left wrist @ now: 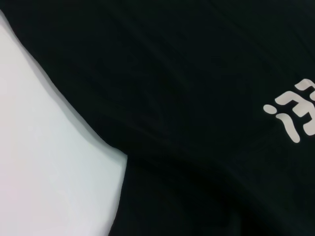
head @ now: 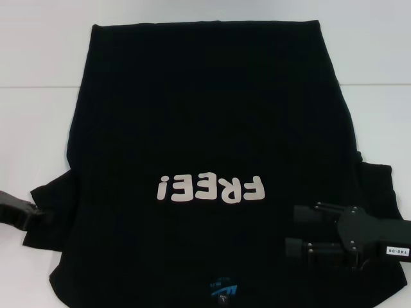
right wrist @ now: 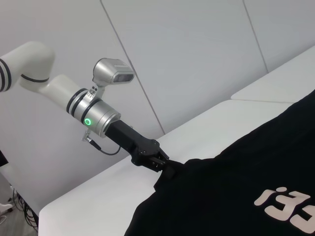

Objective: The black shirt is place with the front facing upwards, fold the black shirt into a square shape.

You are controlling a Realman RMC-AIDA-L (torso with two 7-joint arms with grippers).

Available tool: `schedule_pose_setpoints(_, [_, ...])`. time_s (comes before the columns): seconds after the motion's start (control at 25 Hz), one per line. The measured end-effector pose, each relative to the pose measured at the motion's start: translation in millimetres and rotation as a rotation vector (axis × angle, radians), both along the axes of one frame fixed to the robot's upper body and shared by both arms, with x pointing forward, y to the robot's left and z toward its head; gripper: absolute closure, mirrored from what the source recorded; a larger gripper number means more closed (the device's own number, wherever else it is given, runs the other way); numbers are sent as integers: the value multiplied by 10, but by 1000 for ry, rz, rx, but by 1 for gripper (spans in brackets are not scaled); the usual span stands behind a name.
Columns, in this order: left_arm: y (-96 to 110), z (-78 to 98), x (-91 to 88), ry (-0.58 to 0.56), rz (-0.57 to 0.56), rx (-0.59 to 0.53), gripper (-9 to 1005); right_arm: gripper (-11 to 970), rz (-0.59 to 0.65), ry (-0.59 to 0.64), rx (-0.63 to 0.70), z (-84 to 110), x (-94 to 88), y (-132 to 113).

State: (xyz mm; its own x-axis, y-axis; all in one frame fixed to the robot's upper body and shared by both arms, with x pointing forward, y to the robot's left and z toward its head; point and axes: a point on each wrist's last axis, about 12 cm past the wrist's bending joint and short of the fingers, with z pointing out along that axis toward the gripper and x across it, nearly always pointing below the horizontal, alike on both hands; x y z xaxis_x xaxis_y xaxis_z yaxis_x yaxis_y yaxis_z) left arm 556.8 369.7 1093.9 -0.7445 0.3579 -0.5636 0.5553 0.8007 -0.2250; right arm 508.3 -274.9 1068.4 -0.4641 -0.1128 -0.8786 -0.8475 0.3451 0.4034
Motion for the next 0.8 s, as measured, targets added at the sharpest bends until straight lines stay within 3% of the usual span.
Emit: schedule_pose_setpoints(0.8, [140, 412, -39, -7, 26, 19, 933, 50, -14, -17, 4, -3, -7, -22])
